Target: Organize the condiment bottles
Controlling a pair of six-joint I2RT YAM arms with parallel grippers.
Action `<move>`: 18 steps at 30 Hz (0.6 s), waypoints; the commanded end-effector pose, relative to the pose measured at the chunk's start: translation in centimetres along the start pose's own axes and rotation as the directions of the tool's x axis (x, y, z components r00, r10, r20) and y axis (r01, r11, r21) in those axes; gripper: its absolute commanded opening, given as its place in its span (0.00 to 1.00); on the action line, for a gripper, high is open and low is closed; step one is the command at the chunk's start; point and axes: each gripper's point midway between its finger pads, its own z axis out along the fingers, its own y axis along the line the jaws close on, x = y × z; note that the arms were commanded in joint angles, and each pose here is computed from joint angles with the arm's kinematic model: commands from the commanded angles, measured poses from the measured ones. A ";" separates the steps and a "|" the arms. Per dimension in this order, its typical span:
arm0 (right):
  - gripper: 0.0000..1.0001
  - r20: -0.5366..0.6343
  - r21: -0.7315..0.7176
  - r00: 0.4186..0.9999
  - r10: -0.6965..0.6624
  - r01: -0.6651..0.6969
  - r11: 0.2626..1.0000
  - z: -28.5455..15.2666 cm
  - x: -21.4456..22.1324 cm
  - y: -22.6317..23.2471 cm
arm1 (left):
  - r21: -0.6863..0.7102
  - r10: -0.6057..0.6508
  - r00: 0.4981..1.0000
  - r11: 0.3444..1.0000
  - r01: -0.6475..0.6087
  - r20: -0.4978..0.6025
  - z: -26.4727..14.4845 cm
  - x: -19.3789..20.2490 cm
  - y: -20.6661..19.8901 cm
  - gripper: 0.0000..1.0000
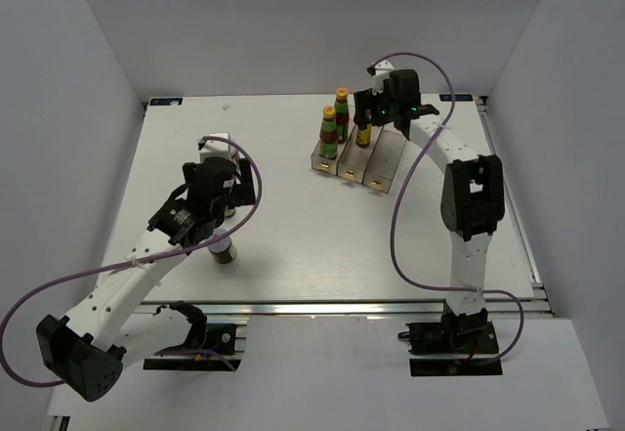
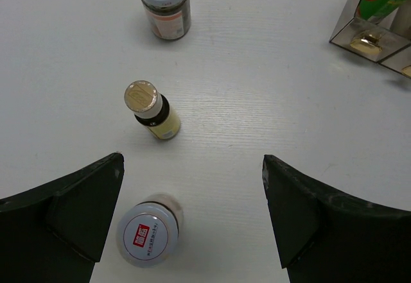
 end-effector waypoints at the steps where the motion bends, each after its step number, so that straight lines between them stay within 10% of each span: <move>1: 0.87 0.174 0.029 0.985 0.011 -0.016 0.999 -6.5 -6.4 -1.7 | -0.009 -0.060 0.998 0.998 0.061 0.020 -0.1 -1.6 0.2 0.98; 18: 0.59 0.329 -0.116 0.942 0.072 -0.035 0.993 -24.8 -2.9 1.7 | -0.156 -0.090 0.990 0.985 0.073 -0.104 6.6 1.2 3.6 0.98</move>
